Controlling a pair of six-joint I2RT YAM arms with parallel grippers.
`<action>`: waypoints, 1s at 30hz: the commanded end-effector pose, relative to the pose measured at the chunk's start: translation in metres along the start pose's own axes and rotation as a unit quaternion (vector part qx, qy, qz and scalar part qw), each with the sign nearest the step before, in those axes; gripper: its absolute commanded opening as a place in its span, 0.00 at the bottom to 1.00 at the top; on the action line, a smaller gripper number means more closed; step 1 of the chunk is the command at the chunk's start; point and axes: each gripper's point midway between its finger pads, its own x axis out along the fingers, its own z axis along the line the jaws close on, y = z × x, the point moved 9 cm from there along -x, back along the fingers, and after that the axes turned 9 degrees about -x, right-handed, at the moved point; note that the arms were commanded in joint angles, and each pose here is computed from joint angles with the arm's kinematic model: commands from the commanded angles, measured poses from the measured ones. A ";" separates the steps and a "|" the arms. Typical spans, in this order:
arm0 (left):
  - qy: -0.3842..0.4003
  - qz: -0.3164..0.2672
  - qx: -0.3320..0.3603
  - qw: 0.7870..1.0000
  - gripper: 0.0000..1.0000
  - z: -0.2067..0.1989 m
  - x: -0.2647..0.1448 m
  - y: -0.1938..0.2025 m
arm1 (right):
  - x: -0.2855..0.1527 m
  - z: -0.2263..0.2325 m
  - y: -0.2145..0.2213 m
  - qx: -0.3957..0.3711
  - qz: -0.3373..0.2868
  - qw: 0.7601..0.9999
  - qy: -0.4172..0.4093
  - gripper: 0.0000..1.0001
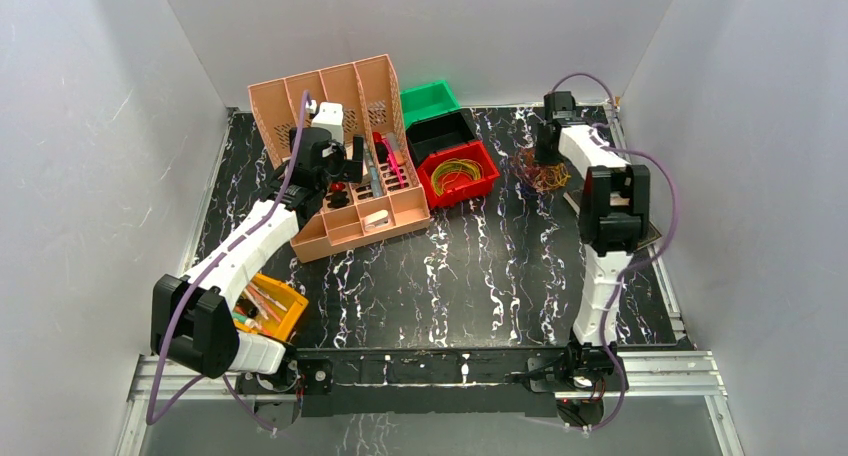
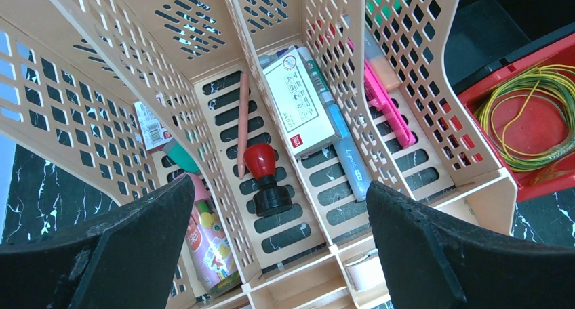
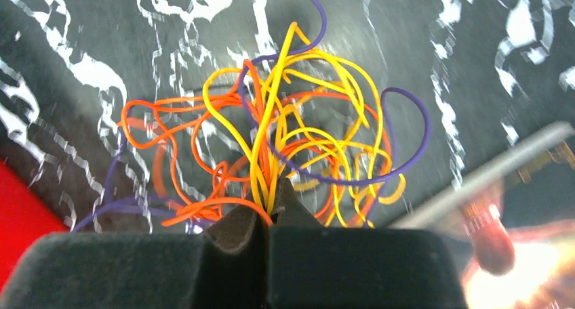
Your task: Untangle the cables
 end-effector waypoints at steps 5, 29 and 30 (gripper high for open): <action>-0.003 -0.026 -0.011 1.000 0.98 0.002 -0.008 -0.018 | -0.123 -0.009 0.016 0.091 -0.108 0.990 0.014 0.00; 0.010 -0.016 -0.019 1.000 0.98 -0.002 -0.004 -0.016 | -0.317 0.153 0.188 -0.135 -0.067 0.951 -0.271 0.00; 0.011 -0.016 -0.020 1.000 0.98 -0.002 -0.004 -0.016 | -0.318 0.159 0.193 -0.143 -0.065 0.945 -0.286 0.00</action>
